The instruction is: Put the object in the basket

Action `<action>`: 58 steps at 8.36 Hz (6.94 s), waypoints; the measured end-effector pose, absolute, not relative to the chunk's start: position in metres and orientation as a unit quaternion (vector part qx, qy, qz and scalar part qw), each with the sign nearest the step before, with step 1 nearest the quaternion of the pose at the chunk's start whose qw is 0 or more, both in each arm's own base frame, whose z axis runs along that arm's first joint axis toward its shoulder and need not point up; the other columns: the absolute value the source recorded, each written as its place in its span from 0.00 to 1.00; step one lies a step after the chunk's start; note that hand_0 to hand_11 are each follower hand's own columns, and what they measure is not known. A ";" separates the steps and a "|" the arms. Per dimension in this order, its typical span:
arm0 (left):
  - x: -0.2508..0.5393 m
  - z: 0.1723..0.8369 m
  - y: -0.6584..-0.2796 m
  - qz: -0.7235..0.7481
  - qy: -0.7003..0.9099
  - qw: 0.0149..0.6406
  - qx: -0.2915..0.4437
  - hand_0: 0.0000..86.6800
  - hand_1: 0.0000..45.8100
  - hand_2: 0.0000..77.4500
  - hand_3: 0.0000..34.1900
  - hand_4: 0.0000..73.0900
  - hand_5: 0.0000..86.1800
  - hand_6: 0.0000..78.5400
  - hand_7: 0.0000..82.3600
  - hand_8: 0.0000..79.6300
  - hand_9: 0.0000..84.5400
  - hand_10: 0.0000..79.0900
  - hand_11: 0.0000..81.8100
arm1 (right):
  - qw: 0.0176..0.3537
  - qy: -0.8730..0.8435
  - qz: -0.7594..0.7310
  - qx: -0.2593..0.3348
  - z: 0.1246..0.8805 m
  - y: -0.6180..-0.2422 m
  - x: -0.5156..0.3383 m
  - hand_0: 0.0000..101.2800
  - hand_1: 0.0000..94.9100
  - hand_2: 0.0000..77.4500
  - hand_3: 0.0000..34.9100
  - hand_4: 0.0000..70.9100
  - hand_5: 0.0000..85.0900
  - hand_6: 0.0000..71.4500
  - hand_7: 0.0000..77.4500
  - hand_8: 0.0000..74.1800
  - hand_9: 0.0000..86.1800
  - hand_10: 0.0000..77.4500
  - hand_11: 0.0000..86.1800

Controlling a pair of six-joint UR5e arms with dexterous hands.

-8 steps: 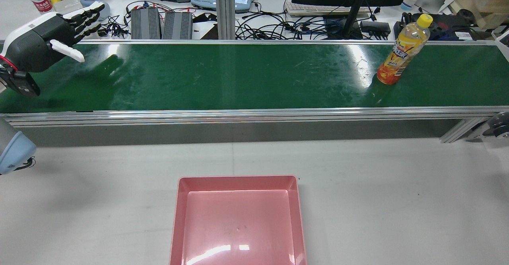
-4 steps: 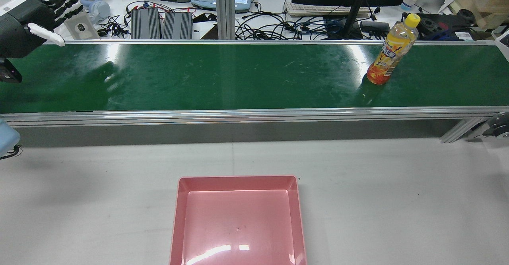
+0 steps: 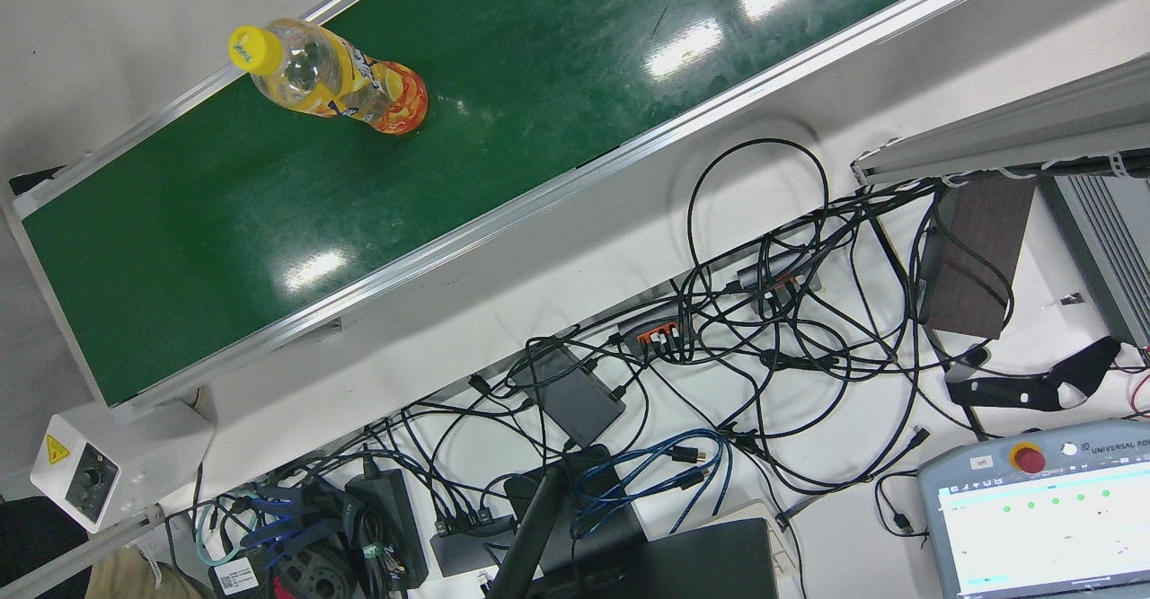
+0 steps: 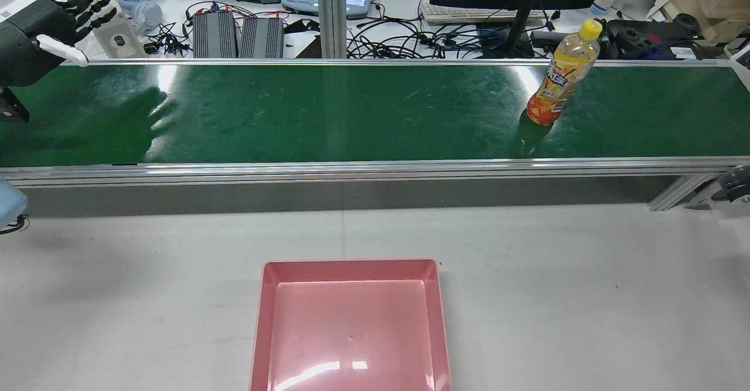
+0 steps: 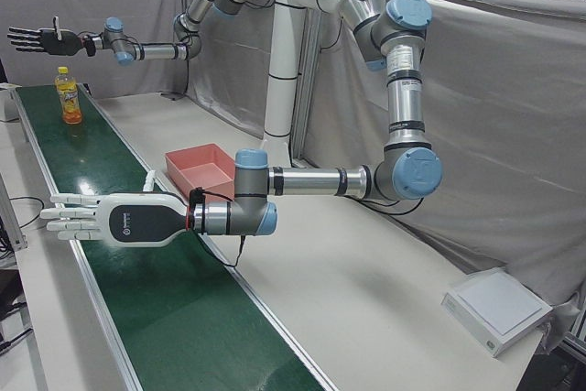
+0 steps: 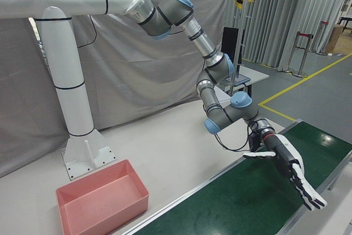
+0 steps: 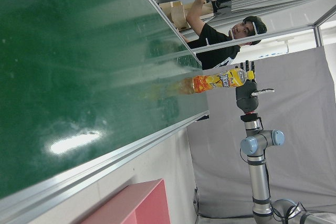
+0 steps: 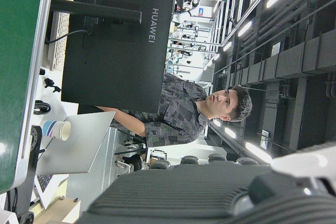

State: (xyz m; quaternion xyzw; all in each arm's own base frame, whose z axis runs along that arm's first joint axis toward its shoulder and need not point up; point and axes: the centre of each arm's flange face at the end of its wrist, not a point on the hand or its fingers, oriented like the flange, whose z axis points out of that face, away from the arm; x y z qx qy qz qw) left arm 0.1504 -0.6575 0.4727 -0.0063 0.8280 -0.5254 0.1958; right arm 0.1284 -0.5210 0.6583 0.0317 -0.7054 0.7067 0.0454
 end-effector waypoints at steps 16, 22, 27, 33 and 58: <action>0.150 0.470 -0.659 -0.520 0.832 0.193 -0.006 0.58 0.12 0.00 0.00 0.18 0.01 0.00 0.01 0.00 0.03 0.04 0.08 | 0.045 -0.705 0.707 0.032 0.658 -0.521 0.128 0.00 0.00 0.01 0.01 0.00 0.00 0.00 0.01 0.00 0.00 0.00 0.00; 0.152 0.472 -0.658 -0.520 0.832 0.193 -0.007 0.58 0.12 0.00 0.00 0.18 0.01 0.00 0.01 0.01 0.05 0.05 0.08 | 0.045 -0.705 0.707 0.032 0.658 -0.521 0.128 0.00 0.00 0.01 0.01 0.00 0.00 0.00 0.01 0.00 0.00 0.00 0.00; 0.151 0.477 -0.660 -0.523 0.830 0.194 -0.006 0.58 0.12 0.00 0.00 0.18 0.01 0.00 0.01 0.03 0.05 0.05 0.08 | 0.045 -0.705 0.707 0.032 0.658 -0.521 0.128 0.00 0.00 0.01 0.01 0.00 0.00 0.00 0.01 0.00 0.00 0.00 0.00; 0.154 0.479 -0.660 -0.523 0.829 0.195 -0.007 0.58 0.12 0.00 0.00 0.18 0.01 0.00 0.01 0.03 0.06 0.05 0.08 | 0.045 -0.705 0.707 0.032 0.659 -0.521 0.128 0.00 0.00 0.01 0.01 0.00 0.00 0.00 0.01 0.00 0.00 0.00 0.00; 0.288 0.360 -0.665 -0.465 0.853 0.228 -0.062 0.59 0.11 0.00 0.00 0.19 0.03 0.00 0.01 0.03 0.06 0.05 0.08 | 0.045 -0.705 0.707 0.032 0.658 -0.521 0.128 0.00 0.00 0.01 0.01 0.00 0.00 0.00 0.01 0.00 0.00 0.00 0.00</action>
